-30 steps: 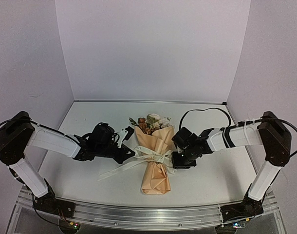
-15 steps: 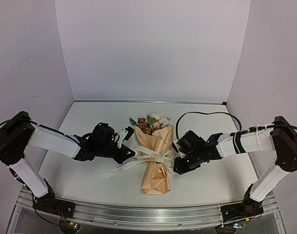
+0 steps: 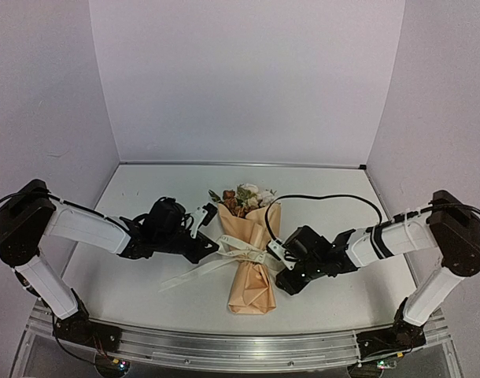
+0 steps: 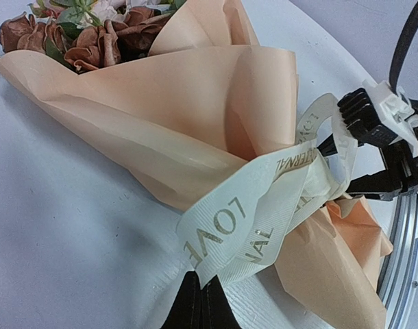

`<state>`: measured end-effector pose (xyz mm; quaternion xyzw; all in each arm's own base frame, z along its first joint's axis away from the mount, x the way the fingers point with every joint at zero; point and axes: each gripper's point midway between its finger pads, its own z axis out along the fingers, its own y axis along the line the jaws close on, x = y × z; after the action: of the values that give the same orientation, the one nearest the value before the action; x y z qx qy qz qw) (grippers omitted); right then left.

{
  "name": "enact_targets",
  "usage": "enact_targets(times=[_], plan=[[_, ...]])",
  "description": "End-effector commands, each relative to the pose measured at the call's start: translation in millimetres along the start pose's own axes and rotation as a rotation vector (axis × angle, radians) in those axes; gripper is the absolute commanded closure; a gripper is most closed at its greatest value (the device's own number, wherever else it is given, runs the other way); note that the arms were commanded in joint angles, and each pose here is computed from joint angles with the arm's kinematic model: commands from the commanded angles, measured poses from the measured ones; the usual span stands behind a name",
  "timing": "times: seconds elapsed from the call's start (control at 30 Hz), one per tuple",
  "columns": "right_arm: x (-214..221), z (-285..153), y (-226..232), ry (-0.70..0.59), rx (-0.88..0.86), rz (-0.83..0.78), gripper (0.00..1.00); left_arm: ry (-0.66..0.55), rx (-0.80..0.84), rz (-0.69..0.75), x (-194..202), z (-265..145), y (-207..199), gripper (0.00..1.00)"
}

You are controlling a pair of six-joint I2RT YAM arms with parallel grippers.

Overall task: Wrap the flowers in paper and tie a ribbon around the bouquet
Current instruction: Tie the half-tied ribbon around the folded bouquet.

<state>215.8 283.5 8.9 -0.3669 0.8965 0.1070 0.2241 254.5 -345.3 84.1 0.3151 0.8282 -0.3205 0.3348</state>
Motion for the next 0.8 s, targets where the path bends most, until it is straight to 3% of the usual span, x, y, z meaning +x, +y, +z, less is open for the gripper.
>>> enact_targets(times=[0.0, 0.13, 0.23, 0.37, 0.4, 0.77], plan=[[-22, 5, -2, -0.044, 0.034, -0.041, 0.47, -0.048, 0.01, 0.014, -24, -1, -4, 1.0], [-24, 10, -2, -0.037, 0.035, -0.029, 0.53, -0.045, 0.009, 0.01, -23, -1, -4, 1.0], [-25, 10, -2, -0.035, 0.034, -0.017, 0.63, -0.042, 0.008, 0.008, -22, -1, -4, 1.0], [-20, 5, -3, -0.016, 0.038, 0.001, 0.95, -0.044, 0.0, 0.005, -23, -2, -3, 1.0], [-19, 3, -5, -0.016, 0.05, 0.005, 0.99, -0.044, -0.002, 0.002, -22, -2, -2, 1.0], [-10, -38, -39, 0.029, 0.231, 0.042, 1.0, -0.048, -0.095, -0.078, -11, -5, 16, 1.0]])
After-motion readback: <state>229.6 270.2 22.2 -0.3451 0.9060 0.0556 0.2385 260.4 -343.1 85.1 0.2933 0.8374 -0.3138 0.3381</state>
